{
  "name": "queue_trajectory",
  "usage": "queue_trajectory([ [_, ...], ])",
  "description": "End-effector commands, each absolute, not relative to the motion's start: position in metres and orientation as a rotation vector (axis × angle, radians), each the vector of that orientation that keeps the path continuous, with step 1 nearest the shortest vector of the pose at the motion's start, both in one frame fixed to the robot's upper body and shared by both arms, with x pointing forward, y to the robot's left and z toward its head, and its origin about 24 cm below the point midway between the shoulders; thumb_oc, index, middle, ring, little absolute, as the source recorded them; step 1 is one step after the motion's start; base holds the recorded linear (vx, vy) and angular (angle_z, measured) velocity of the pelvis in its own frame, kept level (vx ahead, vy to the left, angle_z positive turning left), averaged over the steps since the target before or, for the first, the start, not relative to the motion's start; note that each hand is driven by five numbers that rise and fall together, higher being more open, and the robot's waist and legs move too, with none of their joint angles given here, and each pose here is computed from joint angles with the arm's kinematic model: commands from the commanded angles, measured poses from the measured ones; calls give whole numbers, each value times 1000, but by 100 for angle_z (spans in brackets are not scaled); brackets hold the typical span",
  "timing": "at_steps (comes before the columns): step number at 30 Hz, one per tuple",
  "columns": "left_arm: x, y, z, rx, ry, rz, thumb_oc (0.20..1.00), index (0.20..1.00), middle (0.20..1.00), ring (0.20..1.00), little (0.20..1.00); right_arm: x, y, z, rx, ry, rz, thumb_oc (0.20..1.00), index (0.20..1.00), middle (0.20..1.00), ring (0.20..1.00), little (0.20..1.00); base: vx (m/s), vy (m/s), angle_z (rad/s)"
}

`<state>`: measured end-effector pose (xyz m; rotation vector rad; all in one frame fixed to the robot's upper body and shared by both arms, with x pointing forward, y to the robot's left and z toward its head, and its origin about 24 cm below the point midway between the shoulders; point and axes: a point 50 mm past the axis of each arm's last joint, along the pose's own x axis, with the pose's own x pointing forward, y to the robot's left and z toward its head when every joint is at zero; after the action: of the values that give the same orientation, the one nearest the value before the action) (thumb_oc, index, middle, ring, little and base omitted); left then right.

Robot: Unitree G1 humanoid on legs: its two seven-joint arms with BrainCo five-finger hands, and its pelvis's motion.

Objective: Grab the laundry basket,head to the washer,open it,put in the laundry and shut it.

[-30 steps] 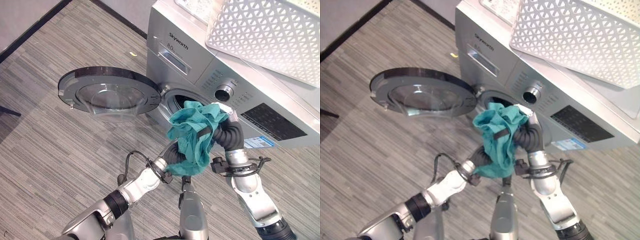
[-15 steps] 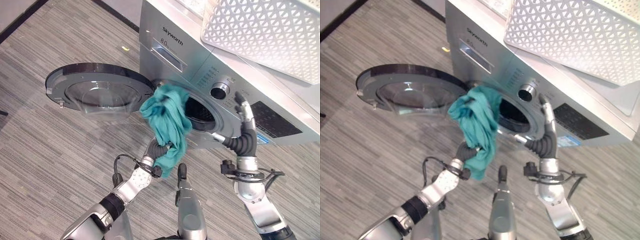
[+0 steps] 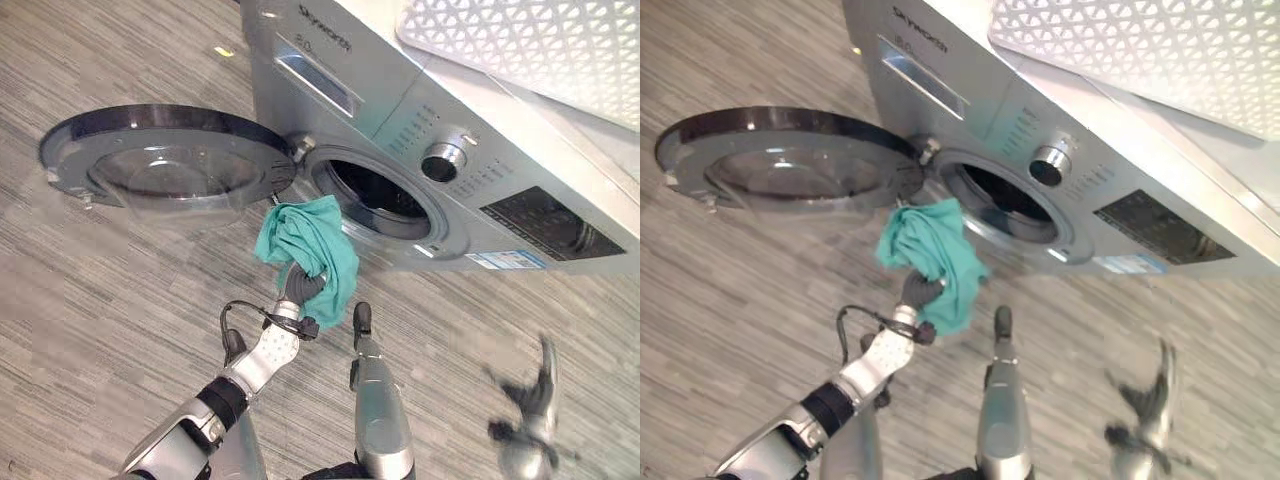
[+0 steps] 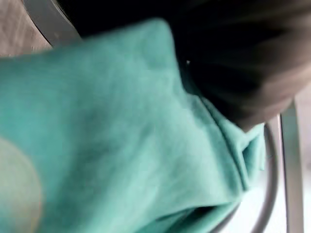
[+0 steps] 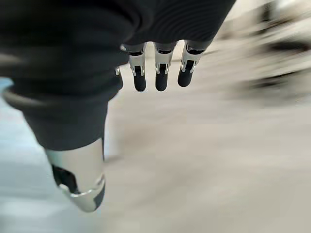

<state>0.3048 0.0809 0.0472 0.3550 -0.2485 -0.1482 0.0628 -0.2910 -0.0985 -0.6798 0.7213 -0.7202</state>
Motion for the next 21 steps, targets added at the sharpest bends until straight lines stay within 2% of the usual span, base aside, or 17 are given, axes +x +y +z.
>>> queue_trajectory([
  [1,299,62,61,228,-326,-192,200,200,200,200,200,72,-310,-79,-610,633,-799,1000,1000,1000,1000,1000,-15,-15,-14],
  [2,300,61,60,218,-309,-202,200,200,200,200,200,56,-309,-96,-541,748,-842,1000,1000,1000,1000,1000,-25,-20,-6],
  [4,303,59,60,203,-296,-207,200,200,200,200,200,53,-306,-104,-476,789,-855,1000,1000,1000,1000,1000,-33,-19,-6],
  [12,328,55,74,94,-270,-80,200,200,200,200,200,109,-292,-82,-383,549,-746,1000,1000,1000,1000,1000,-35,-16,-12],
  [21,358,76,109,-83,-301,107,200,200,200,200,200,117,-284,-75,-382,487,-682,1000,1000,1000,1000,1000,-31,-58,-6],
])
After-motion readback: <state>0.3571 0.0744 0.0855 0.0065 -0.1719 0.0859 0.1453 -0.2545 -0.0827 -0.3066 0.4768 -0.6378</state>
